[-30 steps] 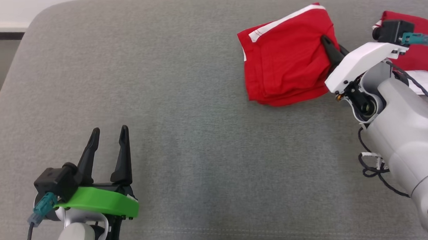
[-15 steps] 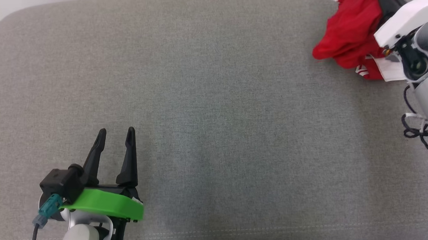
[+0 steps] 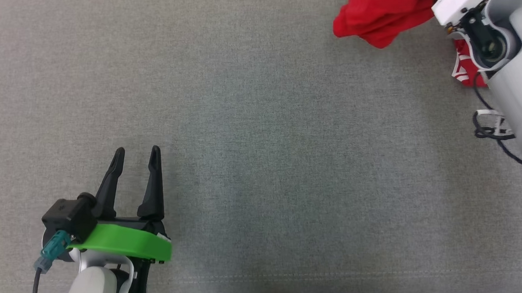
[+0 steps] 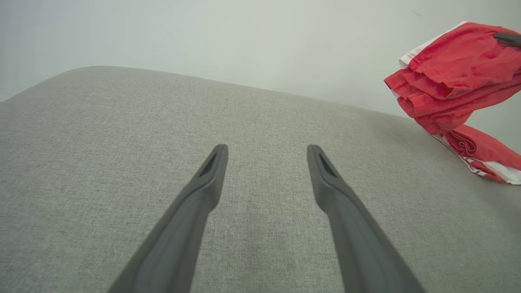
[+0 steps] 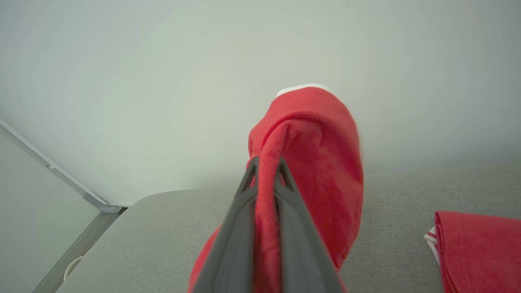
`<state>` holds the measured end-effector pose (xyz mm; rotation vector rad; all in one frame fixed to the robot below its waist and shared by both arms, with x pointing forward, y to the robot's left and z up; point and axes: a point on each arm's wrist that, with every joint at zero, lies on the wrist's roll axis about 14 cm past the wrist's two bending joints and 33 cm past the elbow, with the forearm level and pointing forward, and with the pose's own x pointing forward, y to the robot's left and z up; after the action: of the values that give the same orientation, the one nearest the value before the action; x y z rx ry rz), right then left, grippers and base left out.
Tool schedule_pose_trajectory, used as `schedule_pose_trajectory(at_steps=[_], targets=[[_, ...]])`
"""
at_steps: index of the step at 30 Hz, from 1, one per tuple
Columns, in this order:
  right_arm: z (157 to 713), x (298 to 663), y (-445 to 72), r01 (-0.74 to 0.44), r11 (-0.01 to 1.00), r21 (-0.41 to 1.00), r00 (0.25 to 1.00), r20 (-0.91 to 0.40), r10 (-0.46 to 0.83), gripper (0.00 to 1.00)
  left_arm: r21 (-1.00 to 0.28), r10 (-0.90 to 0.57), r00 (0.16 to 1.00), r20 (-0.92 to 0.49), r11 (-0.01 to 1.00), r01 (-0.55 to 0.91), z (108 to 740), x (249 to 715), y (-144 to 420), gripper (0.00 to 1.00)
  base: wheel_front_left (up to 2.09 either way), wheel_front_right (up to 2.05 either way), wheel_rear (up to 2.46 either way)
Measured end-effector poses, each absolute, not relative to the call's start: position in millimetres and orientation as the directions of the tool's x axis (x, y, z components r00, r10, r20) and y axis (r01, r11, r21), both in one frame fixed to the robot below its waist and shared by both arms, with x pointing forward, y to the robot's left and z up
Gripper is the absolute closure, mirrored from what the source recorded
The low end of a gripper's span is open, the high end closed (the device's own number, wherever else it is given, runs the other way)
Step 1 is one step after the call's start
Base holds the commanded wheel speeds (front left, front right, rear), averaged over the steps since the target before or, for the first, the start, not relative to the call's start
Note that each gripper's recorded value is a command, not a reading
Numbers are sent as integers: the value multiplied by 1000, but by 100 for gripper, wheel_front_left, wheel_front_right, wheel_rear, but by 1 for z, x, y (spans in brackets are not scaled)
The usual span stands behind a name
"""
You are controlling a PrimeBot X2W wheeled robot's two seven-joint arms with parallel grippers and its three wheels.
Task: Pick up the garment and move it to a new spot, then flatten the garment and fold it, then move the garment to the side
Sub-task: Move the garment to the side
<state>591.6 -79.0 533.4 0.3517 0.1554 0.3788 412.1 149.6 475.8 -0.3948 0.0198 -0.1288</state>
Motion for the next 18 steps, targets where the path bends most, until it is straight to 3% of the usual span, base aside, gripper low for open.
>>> schedule_pose_trajectory(at_steps=[8, 18], targets=[[496, 606, -184, -130, 965, 227, 965, -193, 176, 100, -386, -135, 990, -29, 916, 114, 462, 417, 149, 0, 0, 0, 0], [447, 608, -235, 34, 985, 167, 953, -303, 19, 100, -384, -172, 984, -41, 912, 144, 450, 437, 140, 0, 0, 0, 0]])
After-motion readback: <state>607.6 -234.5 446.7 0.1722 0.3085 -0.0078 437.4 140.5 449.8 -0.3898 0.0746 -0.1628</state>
